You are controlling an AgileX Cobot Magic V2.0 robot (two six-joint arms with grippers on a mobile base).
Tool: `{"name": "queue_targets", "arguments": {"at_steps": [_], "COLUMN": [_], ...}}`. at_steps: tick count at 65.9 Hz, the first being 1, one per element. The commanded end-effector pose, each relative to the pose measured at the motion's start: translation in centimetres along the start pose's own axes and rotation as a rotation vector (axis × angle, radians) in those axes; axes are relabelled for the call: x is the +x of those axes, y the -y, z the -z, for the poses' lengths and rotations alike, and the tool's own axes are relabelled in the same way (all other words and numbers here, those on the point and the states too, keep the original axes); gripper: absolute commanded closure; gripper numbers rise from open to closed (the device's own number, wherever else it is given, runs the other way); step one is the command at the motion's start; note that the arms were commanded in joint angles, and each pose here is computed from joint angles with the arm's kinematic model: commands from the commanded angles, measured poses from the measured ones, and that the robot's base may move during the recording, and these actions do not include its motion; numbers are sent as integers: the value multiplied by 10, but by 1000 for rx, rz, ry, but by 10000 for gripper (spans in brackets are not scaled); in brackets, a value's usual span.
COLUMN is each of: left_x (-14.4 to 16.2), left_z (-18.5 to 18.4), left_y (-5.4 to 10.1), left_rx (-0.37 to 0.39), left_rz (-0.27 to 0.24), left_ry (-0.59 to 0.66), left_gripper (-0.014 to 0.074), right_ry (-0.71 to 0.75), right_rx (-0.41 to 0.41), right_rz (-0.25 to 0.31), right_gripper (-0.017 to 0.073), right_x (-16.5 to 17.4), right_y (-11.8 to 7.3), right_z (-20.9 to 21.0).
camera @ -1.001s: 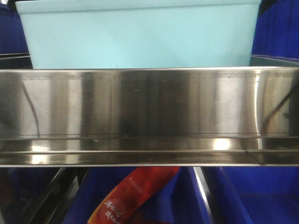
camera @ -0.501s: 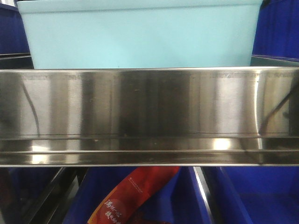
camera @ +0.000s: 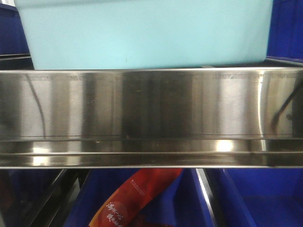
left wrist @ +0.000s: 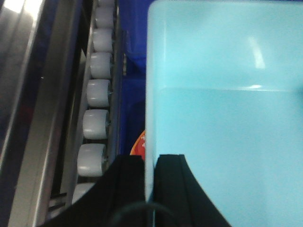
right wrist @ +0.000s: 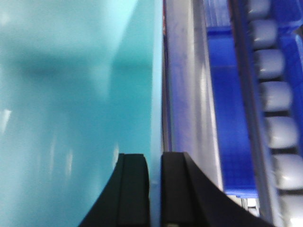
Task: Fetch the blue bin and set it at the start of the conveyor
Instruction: 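Lift the turquoise bin up off the shelf with both grippers, then hold the bin raised with both grippers while the base backs away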
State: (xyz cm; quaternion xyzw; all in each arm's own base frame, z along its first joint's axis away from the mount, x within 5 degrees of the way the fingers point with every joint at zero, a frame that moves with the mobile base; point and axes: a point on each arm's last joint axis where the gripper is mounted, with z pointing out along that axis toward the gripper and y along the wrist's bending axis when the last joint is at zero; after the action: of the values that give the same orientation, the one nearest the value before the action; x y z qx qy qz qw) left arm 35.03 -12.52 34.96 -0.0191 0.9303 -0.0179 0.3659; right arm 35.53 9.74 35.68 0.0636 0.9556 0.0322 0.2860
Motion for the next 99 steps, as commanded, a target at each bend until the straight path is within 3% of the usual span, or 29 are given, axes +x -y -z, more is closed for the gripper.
{"name": "queue_targets", "arguments": {"at_steps": [1,14,26,33,42,79,94,99], "left_x": [-7,-6,2,12,21,22,10,6], "left_z": [30,68,97,114,133,136,145,148], "left_y": [1,1,5,9,16,19,13,14], "left_rx": [13,41,18,6,-10,1,24,40], "left_rz": [17,40,23,14,-4,-35,23,-2], "left_ry": [92,138,191,218,273,282,312,336], "left_gripper": [704,704,704,704,704,704,704,704], "right_ry": [104,170,236,252,310,367,409,435], "right_rx": [-8,-19,-67,-42,-31,-49,-54,-56], "right_rz": [24,45,18,46,38,46,44,49], "right_gripper": [713,713,713,713,713,713,713,713], "right_x": [-4,4,25,38,46,44,37,33], "right_y": [2,5,10,15,20,21,21,21], "right_z": [31,56,71,79,97,109,122,129]}}
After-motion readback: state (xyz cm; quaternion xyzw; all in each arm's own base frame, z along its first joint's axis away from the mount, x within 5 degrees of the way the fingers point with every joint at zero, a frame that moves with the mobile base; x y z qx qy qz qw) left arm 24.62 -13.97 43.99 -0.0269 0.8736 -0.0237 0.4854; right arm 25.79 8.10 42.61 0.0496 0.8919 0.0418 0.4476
